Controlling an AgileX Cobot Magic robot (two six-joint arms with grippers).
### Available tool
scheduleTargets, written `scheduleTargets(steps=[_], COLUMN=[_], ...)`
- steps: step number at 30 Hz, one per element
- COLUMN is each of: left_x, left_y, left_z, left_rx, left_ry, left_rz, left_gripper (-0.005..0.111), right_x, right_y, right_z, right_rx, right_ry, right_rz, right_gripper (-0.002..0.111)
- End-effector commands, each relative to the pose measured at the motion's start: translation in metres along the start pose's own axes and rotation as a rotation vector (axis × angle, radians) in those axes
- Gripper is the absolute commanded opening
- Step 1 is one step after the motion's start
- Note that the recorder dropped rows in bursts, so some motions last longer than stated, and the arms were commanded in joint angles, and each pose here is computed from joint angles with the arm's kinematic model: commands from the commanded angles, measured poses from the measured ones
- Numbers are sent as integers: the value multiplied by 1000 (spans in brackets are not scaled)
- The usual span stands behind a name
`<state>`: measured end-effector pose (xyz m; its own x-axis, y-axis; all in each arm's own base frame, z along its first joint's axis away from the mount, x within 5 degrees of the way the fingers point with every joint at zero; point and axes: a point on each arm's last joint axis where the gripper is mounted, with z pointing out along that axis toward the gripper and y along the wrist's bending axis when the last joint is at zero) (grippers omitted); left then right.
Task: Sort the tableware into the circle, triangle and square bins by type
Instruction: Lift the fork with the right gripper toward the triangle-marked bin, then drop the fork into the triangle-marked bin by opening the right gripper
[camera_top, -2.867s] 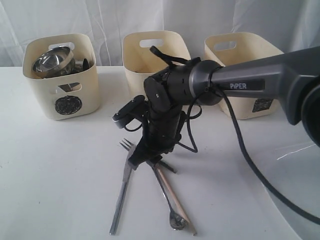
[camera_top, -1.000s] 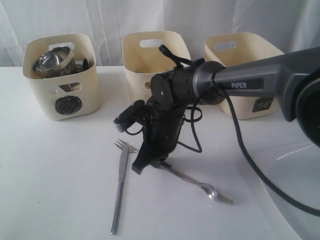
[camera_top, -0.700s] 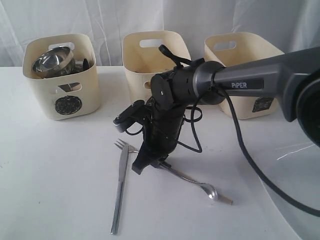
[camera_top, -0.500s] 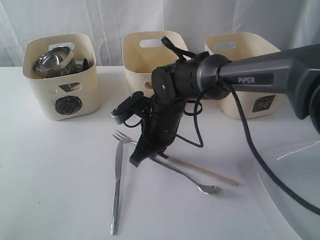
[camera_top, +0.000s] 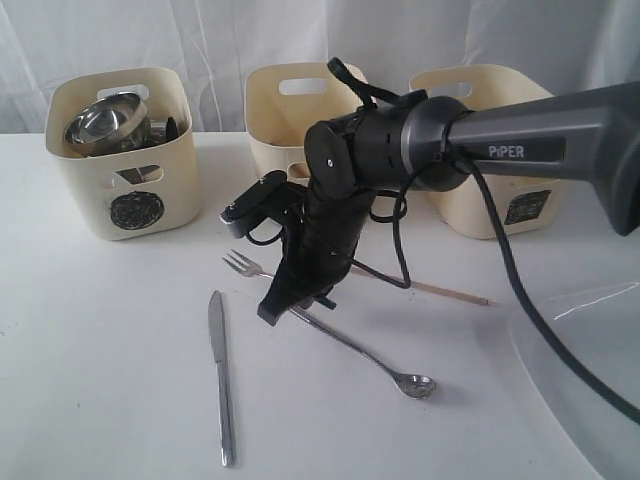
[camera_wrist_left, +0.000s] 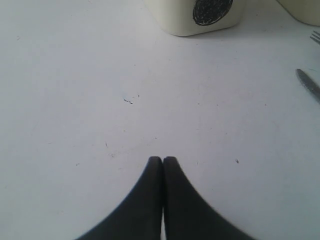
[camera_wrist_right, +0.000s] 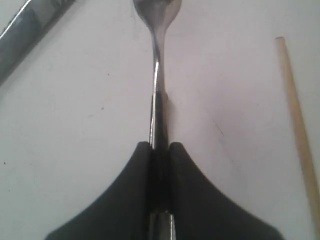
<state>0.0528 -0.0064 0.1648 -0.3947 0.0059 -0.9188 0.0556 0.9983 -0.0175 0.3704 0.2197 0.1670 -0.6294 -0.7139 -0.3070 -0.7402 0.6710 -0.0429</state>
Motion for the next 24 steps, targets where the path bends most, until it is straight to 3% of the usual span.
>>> scheduleTargets(steps=[1, 5, 12, 17, 24], left_x=[1, 1, 1, 1, 1], left_y=[0, 0, 0, 0, 0], left_z=[1, 1, 1, 1, 1], left_rx=[3, 3, 3, 3, 3], left_ry=[6, 6, 6, 6, 6], left_rz=[-15, -15, -15, -15, -15], left_gripper=[0, 0, 0, 0, 0], right_x=[-4, -19, -53, -62, -56], right_y=[-3, -8, -34, -60, -98], right_z=[-22, -65, -135, -129, -84], right_rx=[25, 98, 217, 309, 436], right_ry=[-54, -262, -886, -1145, -1240], right_rz=[10, 53, 288, 306, 291], right_gripper=[0, 0, 0, 0, 0])
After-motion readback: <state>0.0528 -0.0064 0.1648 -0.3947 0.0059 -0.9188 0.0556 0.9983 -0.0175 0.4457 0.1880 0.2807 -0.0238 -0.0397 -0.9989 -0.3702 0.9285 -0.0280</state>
